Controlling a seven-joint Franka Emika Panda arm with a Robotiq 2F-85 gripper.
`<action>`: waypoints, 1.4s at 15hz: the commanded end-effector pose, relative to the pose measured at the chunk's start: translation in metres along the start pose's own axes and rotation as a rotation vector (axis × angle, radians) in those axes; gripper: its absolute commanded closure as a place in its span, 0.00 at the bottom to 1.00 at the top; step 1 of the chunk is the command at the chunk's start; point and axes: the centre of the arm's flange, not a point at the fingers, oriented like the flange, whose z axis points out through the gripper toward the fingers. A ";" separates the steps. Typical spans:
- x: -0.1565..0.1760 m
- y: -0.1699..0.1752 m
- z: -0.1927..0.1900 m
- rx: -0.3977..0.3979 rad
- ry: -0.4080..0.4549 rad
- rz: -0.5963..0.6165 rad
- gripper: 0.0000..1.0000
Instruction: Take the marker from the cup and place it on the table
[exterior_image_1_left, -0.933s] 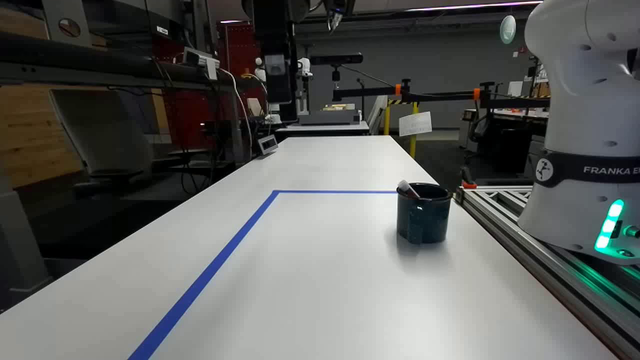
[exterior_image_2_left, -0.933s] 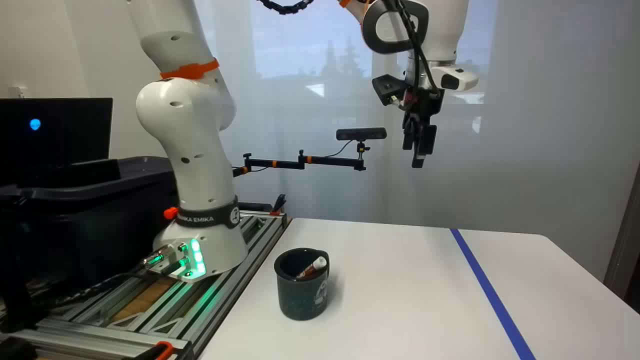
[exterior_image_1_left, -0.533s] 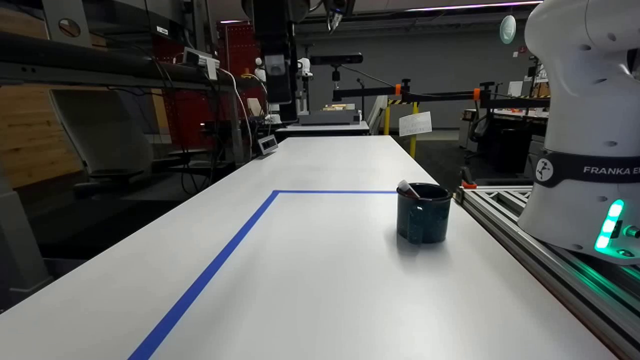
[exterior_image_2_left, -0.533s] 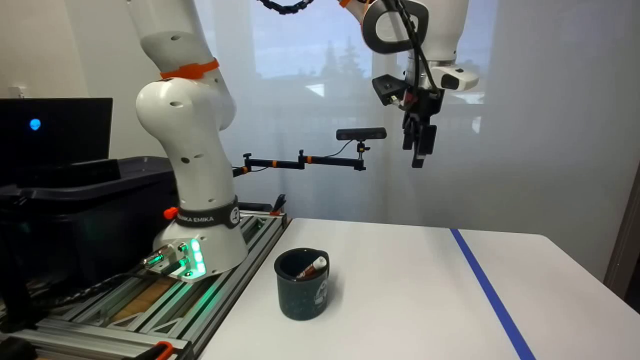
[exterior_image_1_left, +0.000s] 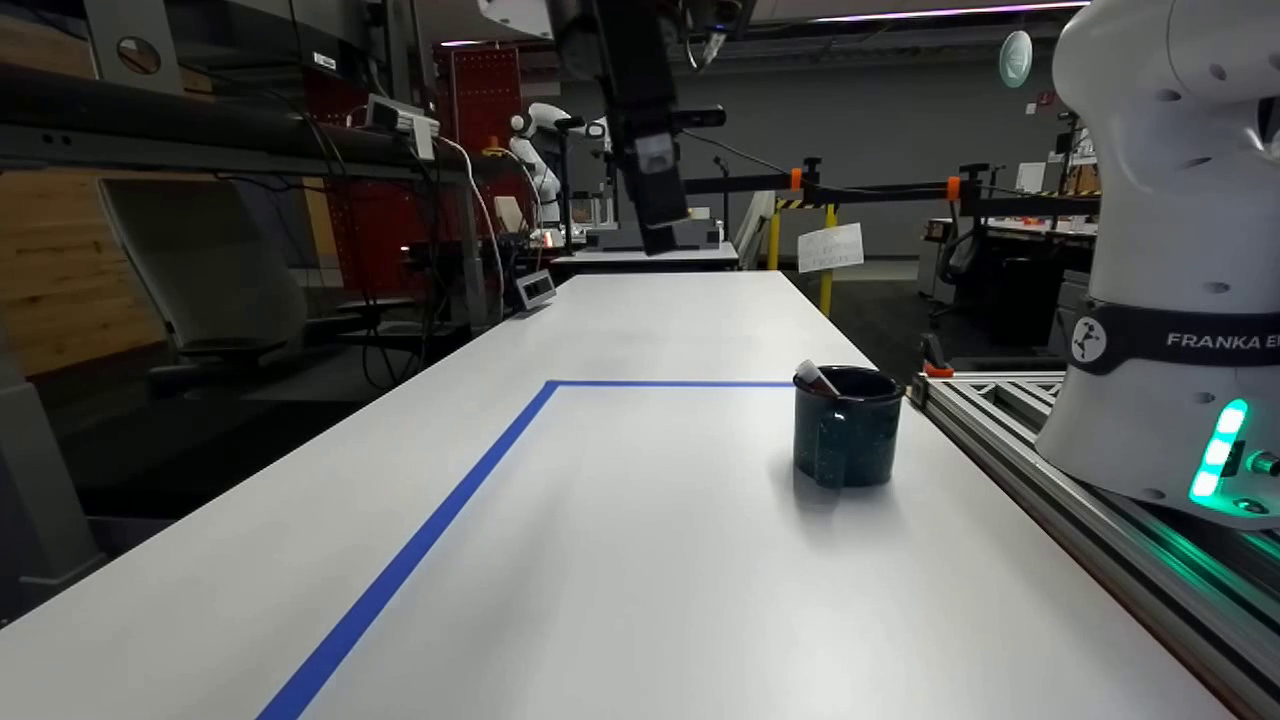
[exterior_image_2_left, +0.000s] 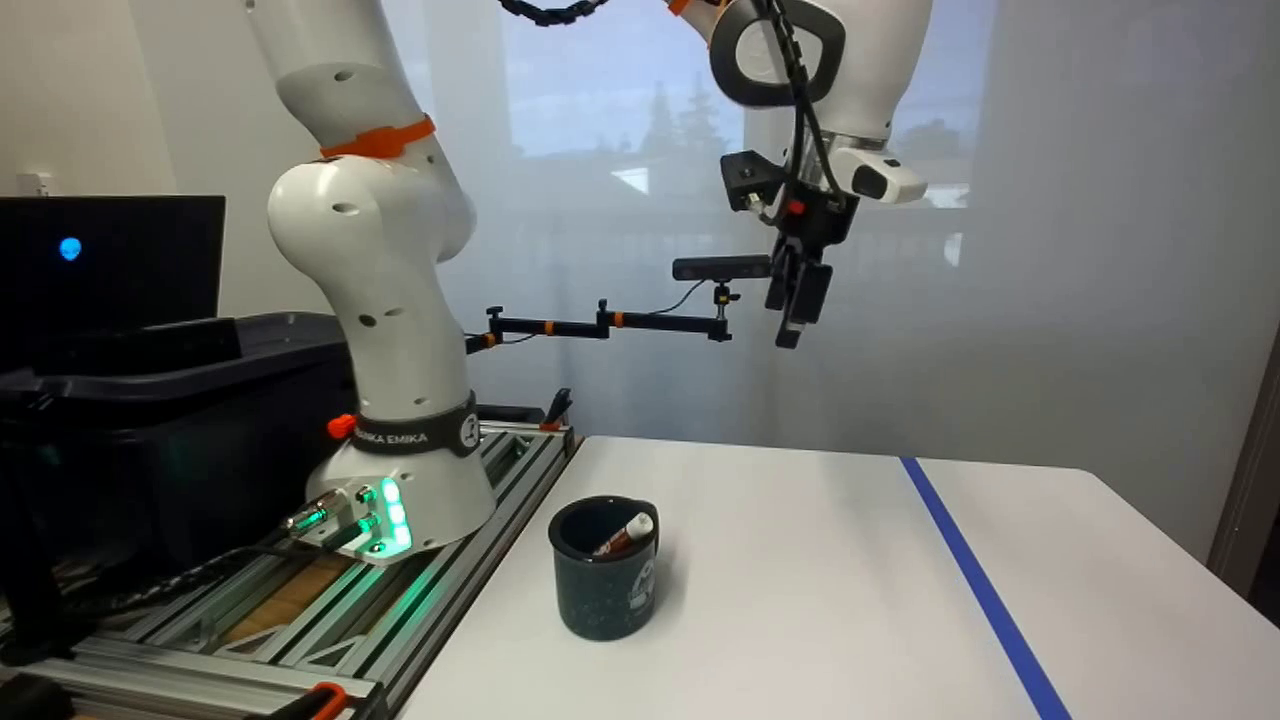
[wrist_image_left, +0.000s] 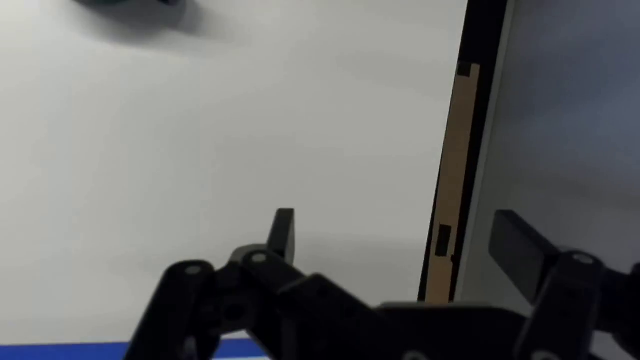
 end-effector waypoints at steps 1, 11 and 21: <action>-0.051 0.012 0.004 -0.057 -0.095 0.017 0.00; -0.103 0.089 0.052 -0.196 -0.150 0.164 0.00; -0.111 0.147 0.081 -0.130 -0.166 0.278 0.00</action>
